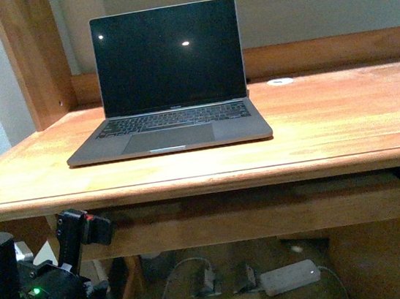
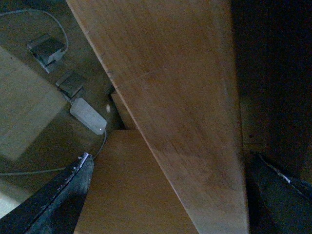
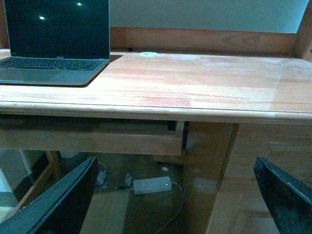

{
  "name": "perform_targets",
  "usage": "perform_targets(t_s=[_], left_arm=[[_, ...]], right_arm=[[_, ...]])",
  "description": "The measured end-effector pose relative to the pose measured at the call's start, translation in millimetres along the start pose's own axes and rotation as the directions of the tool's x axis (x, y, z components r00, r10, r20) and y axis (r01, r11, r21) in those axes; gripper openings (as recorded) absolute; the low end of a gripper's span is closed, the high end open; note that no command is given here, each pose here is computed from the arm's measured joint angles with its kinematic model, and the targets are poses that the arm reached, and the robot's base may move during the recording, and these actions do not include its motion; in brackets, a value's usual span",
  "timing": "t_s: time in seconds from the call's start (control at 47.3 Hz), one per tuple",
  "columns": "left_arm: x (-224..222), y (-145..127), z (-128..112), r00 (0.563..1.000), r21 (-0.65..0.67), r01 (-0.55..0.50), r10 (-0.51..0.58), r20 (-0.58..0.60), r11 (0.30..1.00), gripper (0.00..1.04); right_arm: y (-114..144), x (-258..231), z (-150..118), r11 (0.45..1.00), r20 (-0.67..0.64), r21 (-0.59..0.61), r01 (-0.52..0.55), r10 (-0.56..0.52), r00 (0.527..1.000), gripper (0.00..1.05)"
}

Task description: Place mouse

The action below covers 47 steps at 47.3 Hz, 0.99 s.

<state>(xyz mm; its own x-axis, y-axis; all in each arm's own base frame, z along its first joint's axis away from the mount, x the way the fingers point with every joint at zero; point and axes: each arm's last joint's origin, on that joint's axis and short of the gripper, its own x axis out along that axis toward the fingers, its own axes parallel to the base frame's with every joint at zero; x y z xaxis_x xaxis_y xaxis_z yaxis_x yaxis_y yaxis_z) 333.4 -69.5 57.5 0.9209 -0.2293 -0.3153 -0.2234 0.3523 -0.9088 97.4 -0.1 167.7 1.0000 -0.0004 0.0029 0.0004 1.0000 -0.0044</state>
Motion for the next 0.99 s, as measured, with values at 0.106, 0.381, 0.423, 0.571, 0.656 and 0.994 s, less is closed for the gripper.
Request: perform_targets(t_s=[0.106, 0.381, 0.423, 0.571, 0.656, 0.994], left_arm=[[0, 0, 0, 1.0, 0.0, 0.0, 0.0, 0.0, 1.0, 0.98], [33, -1, 0, 1.0, -0.041, 0.02, -0.02, 0.02, 0.999, 0.98], [37, 1, -2, 1.0, -0.049, 0.014, -0.014, 0.015, 0.999, 0.98], [50, 4, -9, 1.0, -0.058, 0.008, -0.008, 0.003, 0.998, 0.95], [54, 0, -8, 0.999, -0.096, 0.053, -0.052, 0.014, 0.994, 0.77], [31, 7, -9, 1.0, -0.163, 0.006, -0.003, 0.018, 0.987, 0.72]], right_arm=[[0, 0, 0, 1.0, 0.0, 0.0, 0.0, 0.0, 1.0, 0.98], [0, 0, 0, 1.0, 0.0, 0.0, 0.0, 0.0, 1.0, 0.98], [0, 0, 0, 1.0, 0.0, 0.0, 0.0, 0.0, 1.0, 0.98], [0, 0, 0, 1.0, 0.0, 0.0, 0.0, 0.0, 1.0, 0.98], [0, 0, 0, 1.0, 0.0, 0.0, 0.0, 0.0, 1.0, 0.98], [0, 0, 0, 1.0, 0.0, 0.0, 0.0, 0.0, 1.0, 0.98]])
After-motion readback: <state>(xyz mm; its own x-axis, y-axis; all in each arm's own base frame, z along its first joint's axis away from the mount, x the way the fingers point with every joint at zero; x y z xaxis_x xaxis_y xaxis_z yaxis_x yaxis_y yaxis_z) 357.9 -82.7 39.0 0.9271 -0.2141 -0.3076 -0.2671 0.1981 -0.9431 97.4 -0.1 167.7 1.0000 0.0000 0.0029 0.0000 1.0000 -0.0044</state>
